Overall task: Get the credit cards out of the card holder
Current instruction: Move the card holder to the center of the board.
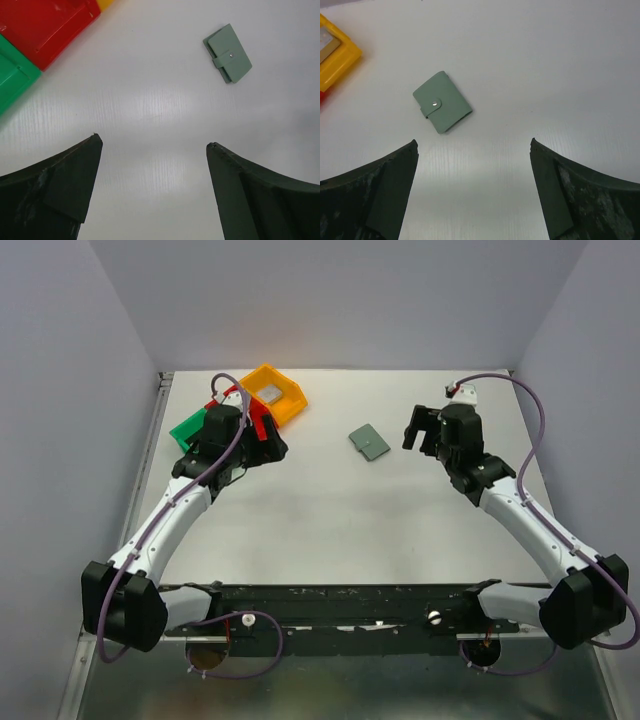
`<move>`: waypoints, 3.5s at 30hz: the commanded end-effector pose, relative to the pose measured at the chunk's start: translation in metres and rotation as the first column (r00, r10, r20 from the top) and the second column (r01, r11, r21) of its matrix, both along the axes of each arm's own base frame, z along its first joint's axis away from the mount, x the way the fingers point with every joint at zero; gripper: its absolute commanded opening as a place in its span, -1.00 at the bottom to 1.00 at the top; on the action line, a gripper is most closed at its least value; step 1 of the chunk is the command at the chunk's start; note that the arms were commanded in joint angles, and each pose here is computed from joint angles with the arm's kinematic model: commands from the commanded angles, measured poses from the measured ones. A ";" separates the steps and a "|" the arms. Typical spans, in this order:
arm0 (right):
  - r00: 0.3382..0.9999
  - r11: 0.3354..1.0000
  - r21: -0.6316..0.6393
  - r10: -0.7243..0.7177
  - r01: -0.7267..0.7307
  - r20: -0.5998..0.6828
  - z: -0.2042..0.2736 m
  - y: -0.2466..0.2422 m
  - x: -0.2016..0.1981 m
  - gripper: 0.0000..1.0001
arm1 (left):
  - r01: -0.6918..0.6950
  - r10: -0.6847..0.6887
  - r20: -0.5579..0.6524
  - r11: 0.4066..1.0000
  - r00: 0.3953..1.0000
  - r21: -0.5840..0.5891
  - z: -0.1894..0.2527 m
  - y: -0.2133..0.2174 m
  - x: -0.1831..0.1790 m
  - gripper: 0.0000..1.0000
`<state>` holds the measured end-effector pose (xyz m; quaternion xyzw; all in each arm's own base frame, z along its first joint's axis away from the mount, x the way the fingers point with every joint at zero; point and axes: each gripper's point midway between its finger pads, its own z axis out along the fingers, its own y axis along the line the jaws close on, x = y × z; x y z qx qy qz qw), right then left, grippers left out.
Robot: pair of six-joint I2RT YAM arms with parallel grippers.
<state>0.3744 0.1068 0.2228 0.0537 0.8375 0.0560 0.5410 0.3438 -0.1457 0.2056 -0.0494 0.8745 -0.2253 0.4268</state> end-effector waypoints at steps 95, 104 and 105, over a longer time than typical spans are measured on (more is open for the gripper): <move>0.655 0.978 0.181 0.205 -0.105 -0.727 -0.201 0.096 0.065 -0.10 | -0.043 0.033 -0.051 0.976 0.998 -0.216 -0.041 0.002 -0.025 0.82; 0.635 0.973 0.137 0.224 -0.184 -0.739 -0.205 0.095 0.027 -0.30 | -0.007 -0.011 -0.071 0.969 0.997 -0.247 -0.044 -0.008 -0.025 0.76; 0.634 0.971 0.137 0.232 -0.195 -0.738 -0.206 0.096 0.023 -0.31 | -0.004 -0.016 -0.074 0.968 0.997 -0.251 -0.045 -0.009 -0.025 0.76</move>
